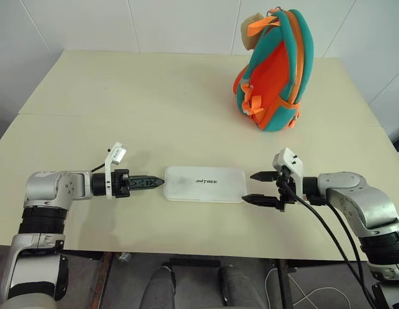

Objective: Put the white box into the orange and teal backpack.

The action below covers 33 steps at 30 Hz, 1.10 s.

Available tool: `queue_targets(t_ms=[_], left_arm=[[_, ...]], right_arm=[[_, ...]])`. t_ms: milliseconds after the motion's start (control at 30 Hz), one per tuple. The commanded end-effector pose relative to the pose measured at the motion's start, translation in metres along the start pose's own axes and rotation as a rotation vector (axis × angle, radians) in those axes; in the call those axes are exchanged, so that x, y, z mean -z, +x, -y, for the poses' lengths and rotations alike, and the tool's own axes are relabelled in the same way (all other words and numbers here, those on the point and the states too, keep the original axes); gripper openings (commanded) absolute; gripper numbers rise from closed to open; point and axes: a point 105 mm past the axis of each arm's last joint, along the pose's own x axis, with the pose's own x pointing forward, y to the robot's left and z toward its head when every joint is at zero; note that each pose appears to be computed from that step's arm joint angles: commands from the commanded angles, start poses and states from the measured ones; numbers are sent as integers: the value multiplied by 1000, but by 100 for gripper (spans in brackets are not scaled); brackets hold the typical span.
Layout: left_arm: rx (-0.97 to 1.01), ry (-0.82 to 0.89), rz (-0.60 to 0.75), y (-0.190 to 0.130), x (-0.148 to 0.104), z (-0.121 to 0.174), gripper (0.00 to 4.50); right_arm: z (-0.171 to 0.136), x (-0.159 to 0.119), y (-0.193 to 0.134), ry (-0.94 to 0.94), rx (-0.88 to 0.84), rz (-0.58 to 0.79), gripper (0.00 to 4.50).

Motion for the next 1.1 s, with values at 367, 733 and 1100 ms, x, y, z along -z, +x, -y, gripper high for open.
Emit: queue_targets(t_ms=[367, 733, 1100], left_arm=[[93, -176, -60, 35, 21, 8, 445], [127, -207, -41, 43, 20, 9, 405], [208, -208, 24, 45, 8, 20, 124]], right_arm=[[-13, -21, 20, -56, -26, 100, 450], [-18, -22, 22, -48, -17, 123, 450], [-13, -28, 13, -16, 49, 176, 450]])
